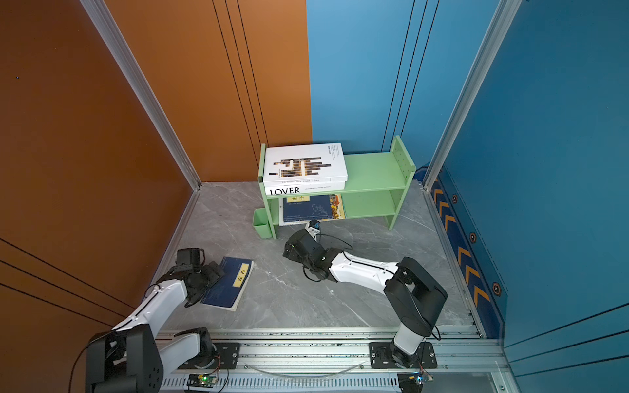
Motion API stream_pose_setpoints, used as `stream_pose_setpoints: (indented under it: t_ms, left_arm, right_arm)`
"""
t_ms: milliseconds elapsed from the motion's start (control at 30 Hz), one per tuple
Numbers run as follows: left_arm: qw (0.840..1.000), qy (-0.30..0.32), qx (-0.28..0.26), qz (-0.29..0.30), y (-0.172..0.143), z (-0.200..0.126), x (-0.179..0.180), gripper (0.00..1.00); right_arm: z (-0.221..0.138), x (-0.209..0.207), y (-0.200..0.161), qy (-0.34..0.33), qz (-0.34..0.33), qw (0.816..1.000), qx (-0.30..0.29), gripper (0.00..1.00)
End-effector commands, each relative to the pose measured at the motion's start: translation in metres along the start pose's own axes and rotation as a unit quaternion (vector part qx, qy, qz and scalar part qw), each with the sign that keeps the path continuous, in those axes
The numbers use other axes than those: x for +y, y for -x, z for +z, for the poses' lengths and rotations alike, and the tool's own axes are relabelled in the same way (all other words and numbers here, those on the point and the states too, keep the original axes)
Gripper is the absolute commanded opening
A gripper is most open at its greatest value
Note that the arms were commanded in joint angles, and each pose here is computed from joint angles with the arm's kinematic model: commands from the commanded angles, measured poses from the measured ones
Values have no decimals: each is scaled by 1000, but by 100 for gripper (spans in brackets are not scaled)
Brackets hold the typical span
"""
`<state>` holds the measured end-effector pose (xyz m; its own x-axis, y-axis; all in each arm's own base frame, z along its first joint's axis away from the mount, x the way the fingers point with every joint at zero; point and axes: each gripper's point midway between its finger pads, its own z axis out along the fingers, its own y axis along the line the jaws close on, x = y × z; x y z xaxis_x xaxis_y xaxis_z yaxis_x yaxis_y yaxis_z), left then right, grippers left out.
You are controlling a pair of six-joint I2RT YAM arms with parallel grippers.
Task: Stacking books/files
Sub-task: Move the book to the center of the table.
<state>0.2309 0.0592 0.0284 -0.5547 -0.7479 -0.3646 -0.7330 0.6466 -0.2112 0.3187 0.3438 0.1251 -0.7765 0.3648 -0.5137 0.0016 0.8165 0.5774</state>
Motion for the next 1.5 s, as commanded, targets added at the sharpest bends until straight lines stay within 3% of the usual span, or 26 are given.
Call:
stream_pose_setpoints:
  t_ms: [0, 267, 500, 667, 767, 900, 1067, 1467]
  left_arm:
    - [999, 29, -16, 12, 8, -5, 9, 98]
    - [999, -3, 31, 18, -12, 11, -9, 98]
    - [994, -83, 59, 51, -49, 5, -57, 98]
    - [983, -154, 84, 63, -83, -9, -104, 98]
    - [968, -224, 92, 65, -100, -22, -142, 98]
    - [957, -261, 93, 90, -108, -39, -170, 98]
    - [971, -180, 78, 136, -99, -28, -141, 99]
    - [962, -185, 109, 167, -116, -20, -141, 98]
  right_arm:
    - [5, 0, -8, -10, -14, 1000, 16, 80]
    - [8, 0, -10, -13, -15, 1000, 19, 80]
    - [15, 0, -15, -1, -11, 999, 31, 80]
    - [21, -3, -23, -5, -10, 999, 43, 79]
    - [22, -14, -26, -24, -13, 999, 45, 79]
    - [23, -32, -25, -56, -17, 997, 46, 77]
    - [24, -46, -30, -82, -35, 995, 53, 73]
    - [43, -42, -61, -126, -148, 979, 68, 63]
